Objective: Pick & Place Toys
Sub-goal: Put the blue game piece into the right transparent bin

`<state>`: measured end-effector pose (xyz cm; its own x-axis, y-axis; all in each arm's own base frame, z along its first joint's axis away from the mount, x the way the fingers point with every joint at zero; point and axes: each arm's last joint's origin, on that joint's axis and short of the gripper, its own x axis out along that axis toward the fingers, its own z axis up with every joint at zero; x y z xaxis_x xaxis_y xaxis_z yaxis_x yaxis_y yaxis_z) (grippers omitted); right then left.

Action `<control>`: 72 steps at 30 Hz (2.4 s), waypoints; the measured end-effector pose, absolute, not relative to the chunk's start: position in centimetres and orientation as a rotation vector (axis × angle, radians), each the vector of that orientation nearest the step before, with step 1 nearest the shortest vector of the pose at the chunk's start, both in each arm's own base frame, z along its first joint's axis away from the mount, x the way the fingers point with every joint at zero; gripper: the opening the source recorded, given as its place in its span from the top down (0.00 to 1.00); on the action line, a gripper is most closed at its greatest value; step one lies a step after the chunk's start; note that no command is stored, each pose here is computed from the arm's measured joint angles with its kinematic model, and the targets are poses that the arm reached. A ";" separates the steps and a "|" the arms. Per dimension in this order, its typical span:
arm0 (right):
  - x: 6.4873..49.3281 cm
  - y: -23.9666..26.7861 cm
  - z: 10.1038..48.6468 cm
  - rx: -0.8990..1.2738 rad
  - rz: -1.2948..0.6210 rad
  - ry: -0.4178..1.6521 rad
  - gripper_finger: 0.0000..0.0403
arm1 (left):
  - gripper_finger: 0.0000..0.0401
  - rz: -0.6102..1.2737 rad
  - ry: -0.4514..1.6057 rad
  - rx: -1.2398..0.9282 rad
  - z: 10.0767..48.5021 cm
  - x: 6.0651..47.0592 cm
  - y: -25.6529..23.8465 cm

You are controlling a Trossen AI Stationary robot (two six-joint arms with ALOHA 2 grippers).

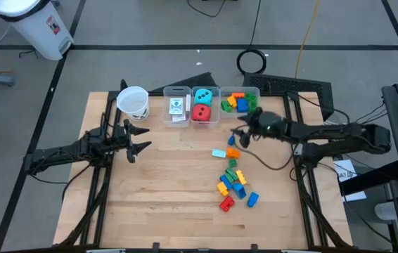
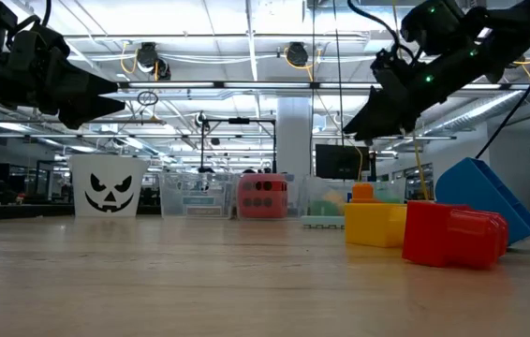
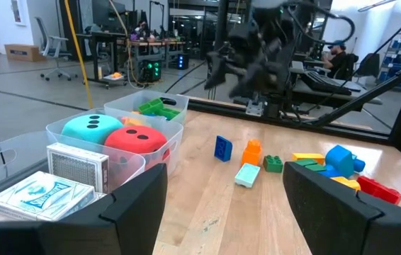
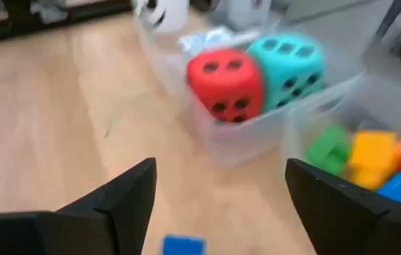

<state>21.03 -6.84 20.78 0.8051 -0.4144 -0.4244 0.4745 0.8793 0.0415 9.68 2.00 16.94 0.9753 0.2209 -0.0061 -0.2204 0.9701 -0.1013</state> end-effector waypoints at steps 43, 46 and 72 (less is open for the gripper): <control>24.6 -5.0 13.2 0.073 -0.473 0.702 0.75 | 0.28 0.223 -0.006 -0.102 17.0 9.7 2.0; 24.5 -5.2 14.5 0.048 -0.472 0.642 0.75 | 0.28 0.223 -0.006 -0.102 17.0 9.7 2.0; 21.1 -15.9 15.3 0.188 -0.758 0.452 0.73 | 0.28 0.223 -0.005 -0.102 17.0 9.7 2.0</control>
